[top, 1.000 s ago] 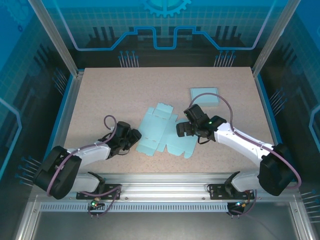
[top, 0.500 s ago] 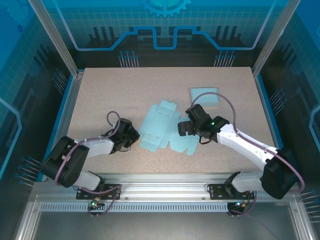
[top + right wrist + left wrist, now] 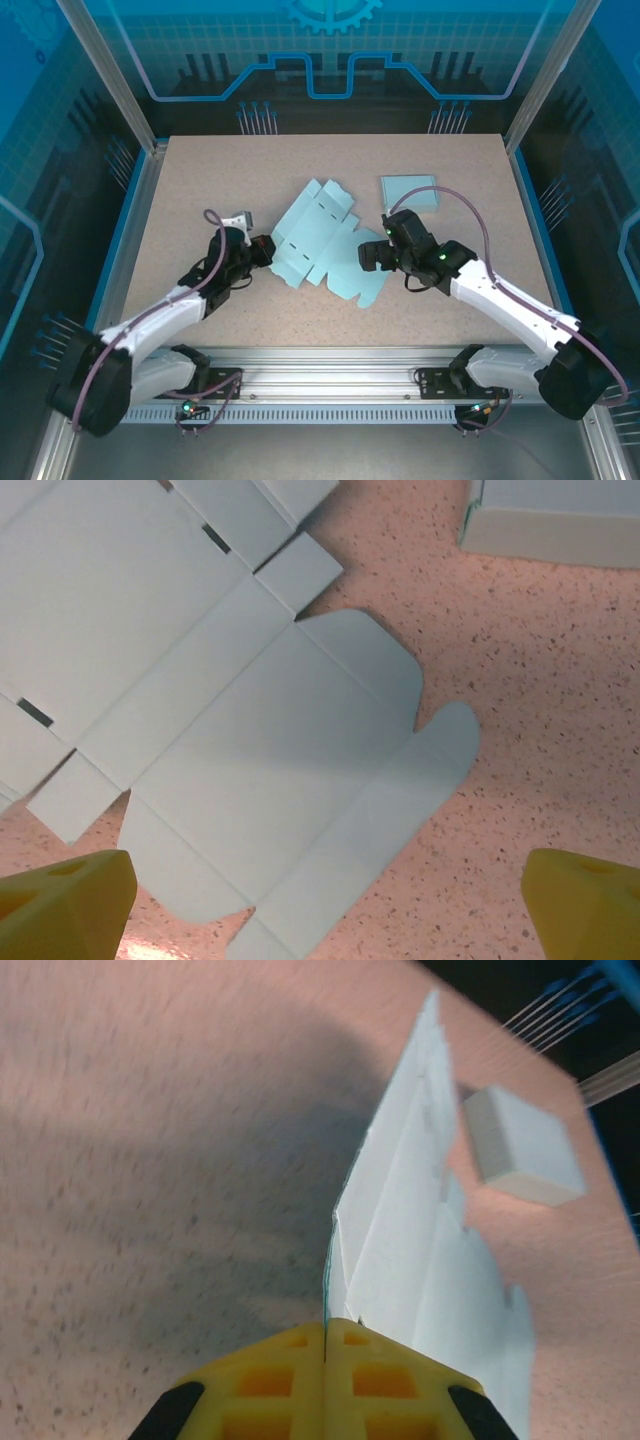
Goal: Fold the paper box
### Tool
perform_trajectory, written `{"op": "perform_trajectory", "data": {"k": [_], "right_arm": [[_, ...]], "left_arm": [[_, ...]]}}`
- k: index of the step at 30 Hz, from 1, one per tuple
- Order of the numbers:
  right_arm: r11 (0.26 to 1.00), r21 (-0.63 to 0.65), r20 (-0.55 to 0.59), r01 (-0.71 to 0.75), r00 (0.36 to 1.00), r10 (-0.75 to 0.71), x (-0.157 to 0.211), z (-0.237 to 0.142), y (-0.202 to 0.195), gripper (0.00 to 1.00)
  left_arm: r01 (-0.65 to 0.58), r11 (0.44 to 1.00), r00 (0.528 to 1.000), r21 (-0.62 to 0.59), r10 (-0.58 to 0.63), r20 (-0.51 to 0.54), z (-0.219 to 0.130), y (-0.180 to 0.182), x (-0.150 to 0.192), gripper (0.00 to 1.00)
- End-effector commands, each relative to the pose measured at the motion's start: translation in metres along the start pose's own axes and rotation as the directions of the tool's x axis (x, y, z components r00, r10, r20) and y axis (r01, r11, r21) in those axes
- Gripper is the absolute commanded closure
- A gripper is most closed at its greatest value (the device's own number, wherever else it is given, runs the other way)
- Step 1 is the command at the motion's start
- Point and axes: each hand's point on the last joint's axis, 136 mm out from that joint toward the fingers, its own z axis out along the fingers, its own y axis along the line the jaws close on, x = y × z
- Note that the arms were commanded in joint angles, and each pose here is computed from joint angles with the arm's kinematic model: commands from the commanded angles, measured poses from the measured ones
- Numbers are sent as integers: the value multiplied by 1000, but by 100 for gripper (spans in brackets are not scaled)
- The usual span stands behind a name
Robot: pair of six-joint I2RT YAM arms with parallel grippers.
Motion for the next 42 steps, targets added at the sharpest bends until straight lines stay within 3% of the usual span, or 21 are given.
{"op": "perform_trajectory", "data": {"k": [1, 11, 17, 20, 28, 36, 42], "right_arm": [[998, -68, 67, 11, 998, -6, -10, -14, 11, 0], [970, -239, 320, 53, 947, 27, -24, -66, 17, 0], [972, -229, 449, 49, 891, 61, -35, -90, 3, 0], [981, -188, 532, 39, 844, 68, -44, -100, -9, 0], [913, -214, 619, 346, 772, -148, -65, -136, 21, 0], [839, -258, 651, 478, 728, -215, -92, -154, 33, 14], [807, -220, 663, 549, 691, -289, -101, -163, 35, 20]], "left_arm": [[-235, 966, 969, 104, 226, 96, -27, -34, -25, 100], [-548, 754, 836, 362, 477, 272, -89, -106, -36, 100], [-693, 554, 720, 462, 561, 409, -128, -139, -30, 100], [-745, 498, 667, 445, 571, 478, -143, -149, -37, 100], [-808, 404, 587, 429, 622, 519, -139, -165, -47, 100], [-840, 375, 538, 393, 672, 509, -116, -174, -63, 100], [-854, 345, 513, 390, 684, 518, -113, -180, -70, 100]]}}
